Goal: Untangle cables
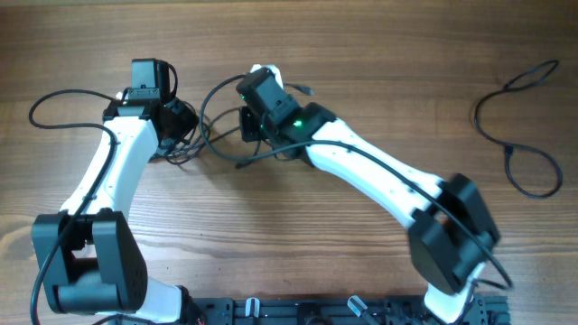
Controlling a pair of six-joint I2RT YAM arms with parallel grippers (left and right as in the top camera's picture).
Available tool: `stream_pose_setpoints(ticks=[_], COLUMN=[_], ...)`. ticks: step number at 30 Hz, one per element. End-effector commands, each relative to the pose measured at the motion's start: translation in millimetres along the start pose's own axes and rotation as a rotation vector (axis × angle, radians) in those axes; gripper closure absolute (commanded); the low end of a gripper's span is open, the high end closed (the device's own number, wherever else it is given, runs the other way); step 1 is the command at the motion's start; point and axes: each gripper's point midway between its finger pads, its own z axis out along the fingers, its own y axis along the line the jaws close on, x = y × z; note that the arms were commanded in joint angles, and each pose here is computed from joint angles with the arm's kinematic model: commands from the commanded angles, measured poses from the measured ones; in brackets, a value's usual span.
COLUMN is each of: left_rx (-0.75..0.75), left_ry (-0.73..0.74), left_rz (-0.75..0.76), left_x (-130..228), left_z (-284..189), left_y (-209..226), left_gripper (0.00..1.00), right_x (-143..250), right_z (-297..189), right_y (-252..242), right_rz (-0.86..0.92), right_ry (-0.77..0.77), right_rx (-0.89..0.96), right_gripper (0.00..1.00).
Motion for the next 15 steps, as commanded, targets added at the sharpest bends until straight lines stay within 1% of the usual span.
stream_pose_setpoints(ticks=[1, 5, 11, 15], left_rx=[0.039, 0.117, 0.128, 0.128], left_ry=[0.07, 0.117, 0.123, 0.123], left_rz=[-0.001, 0.037, 0.039, 0.039], left_x=[14.8, 22.3, 23.0, 23.0], left_z=[6.0, 4.2, 3.8, 3.8], left_y=[-6.4, -20.2, -22.3, -22.3], left_gripper=[0.46, 0.44, 0.37, 0.34], right_x=[14.9, 24.4, 18.4, 16.3], right_z=[-17.0, -28.0, -30.2, -53.6], right_y=[49.2, 71.2, 61.5, 70.5], right_rz=[-0.303, -0.373, -0.348, -0.355], right_ry=[0.065, 0.096, 0.102, 0.121], right_rx=[-0.286, -0.459, -0.487, -0.72], right_gripper=[0.96, 0.96, 0.96, 0.96])
